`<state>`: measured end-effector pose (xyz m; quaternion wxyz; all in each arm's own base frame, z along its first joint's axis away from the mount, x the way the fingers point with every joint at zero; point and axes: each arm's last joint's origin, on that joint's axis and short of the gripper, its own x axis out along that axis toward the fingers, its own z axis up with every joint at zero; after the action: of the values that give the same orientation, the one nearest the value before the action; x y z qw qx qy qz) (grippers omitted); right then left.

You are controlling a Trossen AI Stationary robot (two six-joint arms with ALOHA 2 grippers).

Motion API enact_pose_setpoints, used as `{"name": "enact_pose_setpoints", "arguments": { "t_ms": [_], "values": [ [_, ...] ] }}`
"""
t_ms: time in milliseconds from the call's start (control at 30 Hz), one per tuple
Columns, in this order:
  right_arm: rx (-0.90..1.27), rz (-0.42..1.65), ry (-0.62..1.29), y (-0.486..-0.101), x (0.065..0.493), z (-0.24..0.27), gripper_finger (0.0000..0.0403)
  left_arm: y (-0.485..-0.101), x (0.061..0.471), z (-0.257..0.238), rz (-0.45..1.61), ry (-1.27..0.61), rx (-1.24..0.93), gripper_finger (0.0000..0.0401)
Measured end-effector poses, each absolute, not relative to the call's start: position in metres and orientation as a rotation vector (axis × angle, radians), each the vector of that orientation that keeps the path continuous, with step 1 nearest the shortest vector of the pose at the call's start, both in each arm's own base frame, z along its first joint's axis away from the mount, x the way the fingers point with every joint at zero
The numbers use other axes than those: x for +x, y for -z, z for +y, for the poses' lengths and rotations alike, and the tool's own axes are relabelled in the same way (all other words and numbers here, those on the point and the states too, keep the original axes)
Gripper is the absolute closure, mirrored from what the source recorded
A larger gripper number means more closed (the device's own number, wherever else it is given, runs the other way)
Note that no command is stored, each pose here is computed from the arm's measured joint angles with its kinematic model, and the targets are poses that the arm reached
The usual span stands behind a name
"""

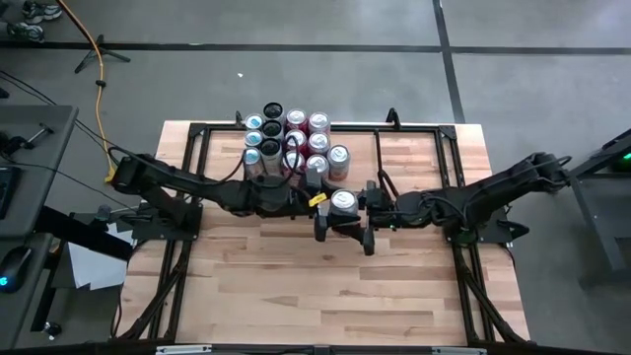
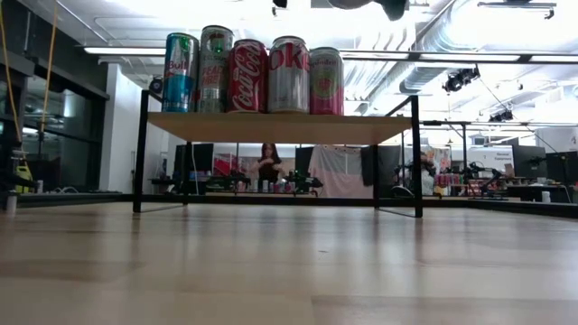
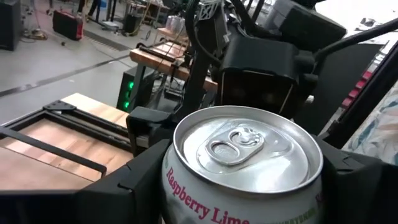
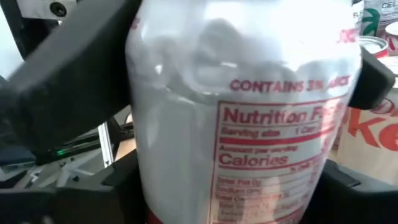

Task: Place canned beverage on shelf
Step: Put the pink-white soda can aligned with the other pink-white soda can on the shelf

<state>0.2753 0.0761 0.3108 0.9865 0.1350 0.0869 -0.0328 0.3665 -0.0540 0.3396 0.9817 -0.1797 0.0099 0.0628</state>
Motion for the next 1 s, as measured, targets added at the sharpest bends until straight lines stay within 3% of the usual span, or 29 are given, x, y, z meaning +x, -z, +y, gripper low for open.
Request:
{"name": "enact_pose_setpoints", "arguments": {
  "t_ms": [67,367,567,700,833,1000],
  "values": [
    [0.266,0.187,0.073,-0.311,0.273,0.075,0.0128,-0.339,0.367,-0.054,0.031,-0.105,-0.358,0.0165],
    [0.184,0.348,0.101,-0.310,0.248,0.068,0.0128,-0.339,0.360,-0.044,0.131,-0.028,-0.392,0.0146],
    [0.203,0.483,0.196,-0.285,0.207,0.061,0.0128,-0.365,0.322,-0.029,0.196,-0.059,-0.399,0.0145],
    [0.311,0.380,0.239,-0.258,0.182,0.057,0.0128,-0.390,0.288,-0.026,0.102,-0.123,-0.344,0.0145],
    [0.371,0.073,0.272,-0.258,0.178,0.051,0.0128,-0.392,0.260,-0.028,-0.042,-0.232,-0.314,0.0145],
    [0.202,-0.026,0.428,-0.273,0.188,0.030,0.0128,-0.378,0.239,-0.025,-0.208,-0.308,-0.393,0.0144]
  ]
}}
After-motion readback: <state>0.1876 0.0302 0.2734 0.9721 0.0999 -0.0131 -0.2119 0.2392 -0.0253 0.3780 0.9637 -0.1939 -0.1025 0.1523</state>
